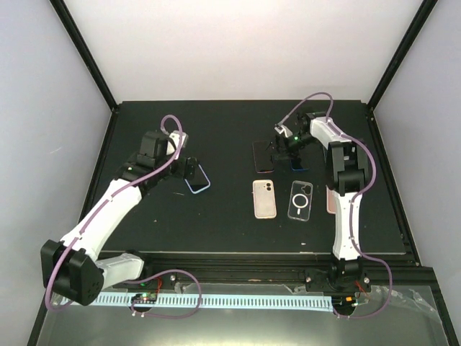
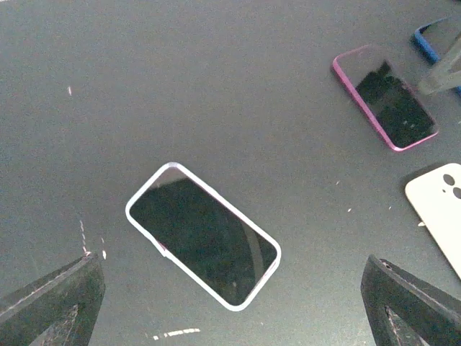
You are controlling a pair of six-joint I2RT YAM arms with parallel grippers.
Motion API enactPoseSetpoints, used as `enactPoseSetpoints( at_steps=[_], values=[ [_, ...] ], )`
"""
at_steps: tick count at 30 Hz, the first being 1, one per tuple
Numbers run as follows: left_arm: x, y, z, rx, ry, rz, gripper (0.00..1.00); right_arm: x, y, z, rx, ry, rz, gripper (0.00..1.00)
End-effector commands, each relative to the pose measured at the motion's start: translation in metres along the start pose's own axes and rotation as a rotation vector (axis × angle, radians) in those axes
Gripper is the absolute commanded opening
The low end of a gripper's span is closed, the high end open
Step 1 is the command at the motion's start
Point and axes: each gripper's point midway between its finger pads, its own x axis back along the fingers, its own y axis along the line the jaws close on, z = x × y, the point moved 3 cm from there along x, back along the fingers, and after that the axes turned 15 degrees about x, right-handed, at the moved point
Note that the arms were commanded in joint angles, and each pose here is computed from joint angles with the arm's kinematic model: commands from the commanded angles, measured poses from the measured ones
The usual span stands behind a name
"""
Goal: Take the phone out of the phone case
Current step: Place the phone at the center of the board.
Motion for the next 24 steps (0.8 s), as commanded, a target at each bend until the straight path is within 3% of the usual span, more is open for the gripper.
enactPoseSetpoints(
  at_steps=[1,10,17,24],
  values=[
    [-0.017,0.013,0.013,0.144,0.041,-0.046,0.99,0.027,0.018,-0.013,0.091,-0.054,0.069,0.92],
    [-0.055,0.041,0.054,0.313,0.154,-0.176,0.99,0.056,0.058,-0.011,0.173,-0.132,0.076,1.00],
    [-0.086,0.061,0.069,0.419,0.233,-0.302,0.99,0.087,0.099,-0.003,0.280,-0.215,0.114,1.00],
    [-0.114,0.062,0.080,0.477,0.319,-0.328,0.99,0.104,0.126,0.009,0.326,-0.242,0.115,1.00]
  ],
)
